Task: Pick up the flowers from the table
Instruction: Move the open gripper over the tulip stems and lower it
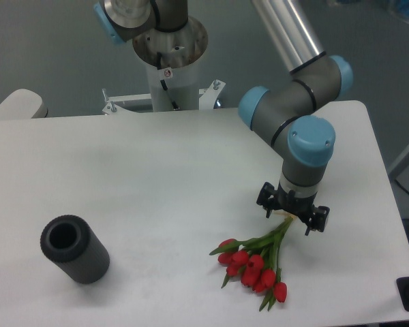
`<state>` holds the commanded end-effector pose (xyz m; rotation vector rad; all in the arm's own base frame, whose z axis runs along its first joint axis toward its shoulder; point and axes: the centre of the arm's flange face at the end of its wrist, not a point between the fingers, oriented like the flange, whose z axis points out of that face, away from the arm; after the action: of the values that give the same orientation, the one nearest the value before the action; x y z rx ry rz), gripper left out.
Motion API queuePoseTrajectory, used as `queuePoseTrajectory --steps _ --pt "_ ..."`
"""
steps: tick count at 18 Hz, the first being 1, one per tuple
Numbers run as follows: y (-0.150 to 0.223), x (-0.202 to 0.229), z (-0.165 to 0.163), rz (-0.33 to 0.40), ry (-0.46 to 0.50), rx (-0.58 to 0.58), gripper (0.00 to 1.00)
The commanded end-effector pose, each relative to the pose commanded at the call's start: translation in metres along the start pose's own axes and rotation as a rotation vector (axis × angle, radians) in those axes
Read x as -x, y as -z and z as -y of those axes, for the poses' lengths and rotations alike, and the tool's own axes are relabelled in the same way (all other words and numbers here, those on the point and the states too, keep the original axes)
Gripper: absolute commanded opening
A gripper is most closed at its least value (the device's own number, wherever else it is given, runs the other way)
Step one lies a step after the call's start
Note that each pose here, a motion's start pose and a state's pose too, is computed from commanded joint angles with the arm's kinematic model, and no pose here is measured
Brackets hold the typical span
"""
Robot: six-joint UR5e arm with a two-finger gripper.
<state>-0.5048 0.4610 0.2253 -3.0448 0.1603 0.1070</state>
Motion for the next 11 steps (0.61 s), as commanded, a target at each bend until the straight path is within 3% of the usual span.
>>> queuePoseTrajectory --steps 11 --pt "-0.039 -0.01 0.005 -0.017 -0.096 0.001 1.0"
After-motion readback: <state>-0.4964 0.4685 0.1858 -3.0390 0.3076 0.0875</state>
